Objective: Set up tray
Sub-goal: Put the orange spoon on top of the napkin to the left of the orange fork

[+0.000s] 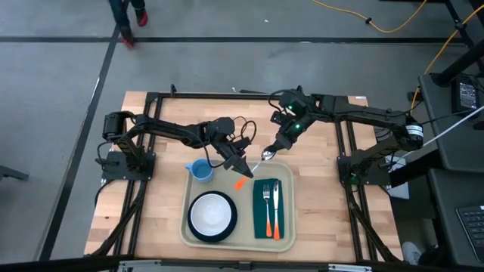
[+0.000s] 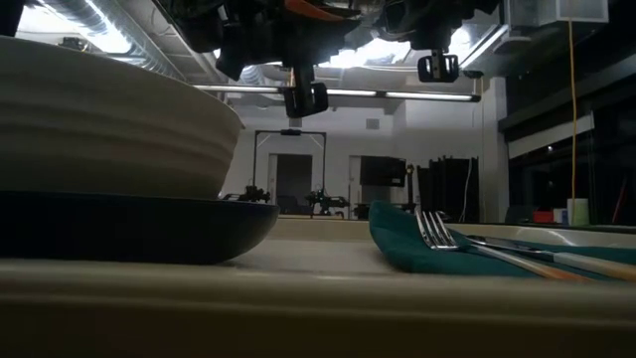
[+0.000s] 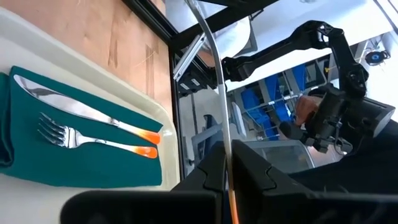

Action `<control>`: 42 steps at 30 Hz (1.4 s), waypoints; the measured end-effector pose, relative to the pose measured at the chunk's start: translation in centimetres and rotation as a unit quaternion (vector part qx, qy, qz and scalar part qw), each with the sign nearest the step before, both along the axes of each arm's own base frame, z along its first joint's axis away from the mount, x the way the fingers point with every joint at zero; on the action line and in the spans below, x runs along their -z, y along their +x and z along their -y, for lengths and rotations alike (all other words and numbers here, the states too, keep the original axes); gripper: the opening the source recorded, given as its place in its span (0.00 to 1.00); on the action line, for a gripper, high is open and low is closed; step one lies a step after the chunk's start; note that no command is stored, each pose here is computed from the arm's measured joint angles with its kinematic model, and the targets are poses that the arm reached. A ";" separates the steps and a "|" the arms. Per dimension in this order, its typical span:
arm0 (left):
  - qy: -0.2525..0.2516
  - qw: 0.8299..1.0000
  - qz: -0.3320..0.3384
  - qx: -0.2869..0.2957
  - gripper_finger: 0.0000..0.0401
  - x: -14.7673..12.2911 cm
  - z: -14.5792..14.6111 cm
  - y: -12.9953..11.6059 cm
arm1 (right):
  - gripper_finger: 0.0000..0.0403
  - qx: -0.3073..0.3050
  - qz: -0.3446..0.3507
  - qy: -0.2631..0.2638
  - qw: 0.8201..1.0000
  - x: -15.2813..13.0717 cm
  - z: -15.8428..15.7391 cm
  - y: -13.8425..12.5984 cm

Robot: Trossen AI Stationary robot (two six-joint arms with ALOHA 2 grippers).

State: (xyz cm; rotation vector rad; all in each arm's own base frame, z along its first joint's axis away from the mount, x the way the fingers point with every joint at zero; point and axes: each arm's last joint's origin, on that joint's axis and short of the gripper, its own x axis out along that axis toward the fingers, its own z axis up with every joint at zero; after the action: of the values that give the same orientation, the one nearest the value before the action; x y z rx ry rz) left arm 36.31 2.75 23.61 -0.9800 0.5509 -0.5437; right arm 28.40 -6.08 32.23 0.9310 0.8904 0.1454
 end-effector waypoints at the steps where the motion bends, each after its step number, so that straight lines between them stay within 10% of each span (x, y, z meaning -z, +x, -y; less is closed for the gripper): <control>1: 0.001 1.000 0.000 -0.003 0.01 0.0 0.0 0.0 | 0.09 -0.002 0.002 0.000 1.000 0.0 0.0 0.0; 14: 0.004 1.000 0.005 -0.020 0.00 -0.3 -0.2 0.1 | 0.34 -0.005 0.005 -0.001 1.000 0.1 0.0 0.1; 33: 0.038 0.996 -0.068 -0.049 0.00 1.6 -3.0 -1.0 | 0.36 -0.015 -0.016 -0.010 1.000 0.0 -0.3 -0.9; 42: 0.040 0.995 -0.033 -0.085 0.00 1.1 -2.4 -1.5 | 0.33 0.090 0.062 -0.175 0.978 -4.6 -1.2 -4.9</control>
State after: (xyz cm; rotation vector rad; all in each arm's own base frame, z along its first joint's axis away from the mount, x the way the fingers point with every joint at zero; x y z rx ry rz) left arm 34.80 5.18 22.55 -0.9617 0.5386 -0.3359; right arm 23.52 -4.93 36.79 0.6610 0.6840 -0.1075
